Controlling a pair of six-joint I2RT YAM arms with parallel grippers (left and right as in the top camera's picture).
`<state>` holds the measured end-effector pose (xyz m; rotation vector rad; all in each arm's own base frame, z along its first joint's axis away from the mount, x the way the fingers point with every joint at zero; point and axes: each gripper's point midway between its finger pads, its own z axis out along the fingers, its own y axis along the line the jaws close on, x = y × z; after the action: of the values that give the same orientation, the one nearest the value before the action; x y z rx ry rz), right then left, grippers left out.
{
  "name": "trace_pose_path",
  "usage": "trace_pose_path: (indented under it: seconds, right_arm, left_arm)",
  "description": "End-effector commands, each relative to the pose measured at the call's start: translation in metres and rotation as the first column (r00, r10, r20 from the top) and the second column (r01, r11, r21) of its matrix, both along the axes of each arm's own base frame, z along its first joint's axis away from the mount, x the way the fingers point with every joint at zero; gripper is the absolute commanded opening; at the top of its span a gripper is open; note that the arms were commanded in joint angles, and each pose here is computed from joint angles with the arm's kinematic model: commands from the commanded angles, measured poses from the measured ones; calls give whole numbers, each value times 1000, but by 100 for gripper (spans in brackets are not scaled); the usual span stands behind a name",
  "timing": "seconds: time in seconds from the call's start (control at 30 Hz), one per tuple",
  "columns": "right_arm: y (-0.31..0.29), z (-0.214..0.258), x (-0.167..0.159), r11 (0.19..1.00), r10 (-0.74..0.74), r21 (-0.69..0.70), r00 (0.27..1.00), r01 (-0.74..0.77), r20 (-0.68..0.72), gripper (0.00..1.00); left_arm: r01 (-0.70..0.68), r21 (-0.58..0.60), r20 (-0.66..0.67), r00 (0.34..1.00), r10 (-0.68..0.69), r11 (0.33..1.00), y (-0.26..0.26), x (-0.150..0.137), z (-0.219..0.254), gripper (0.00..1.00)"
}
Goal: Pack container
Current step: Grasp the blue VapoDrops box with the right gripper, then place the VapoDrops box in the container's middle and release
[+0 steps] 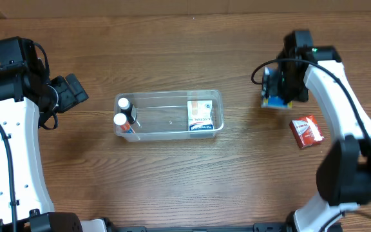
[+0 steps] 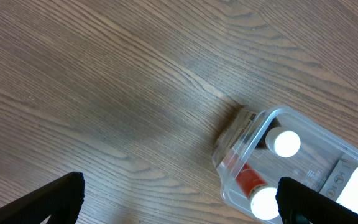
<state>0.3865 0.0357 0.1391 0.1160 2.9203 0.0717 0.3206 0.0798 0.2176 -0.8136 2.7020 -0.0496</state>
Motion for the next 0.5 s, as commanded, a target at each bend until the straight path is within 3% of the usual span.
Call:
trace_pose_path:
  seconds: [0.0,0.13,0.27,0.47]
  right_arm:
    - [66,83,-15,994,59,74,978,-75,201,66]
    - [175,96,-57,968,119,189,968,-162,220,67]
    - [248,78,-77,936,220,219,945,-275,243,67]
    - [274,-1,-68,963,202,162,974,-217,105,68]
  left_arm:
    - [21,11,3,1000,-21,1000,0,-1,1,100]
    - [22,11,2,1000,-22,1000,0,-1,1,100]
    - [22,11,2,1000,-22,1000,0,-1,1,100]
    - [22,12,2,1000,-22,1000,0,-1,1,100]
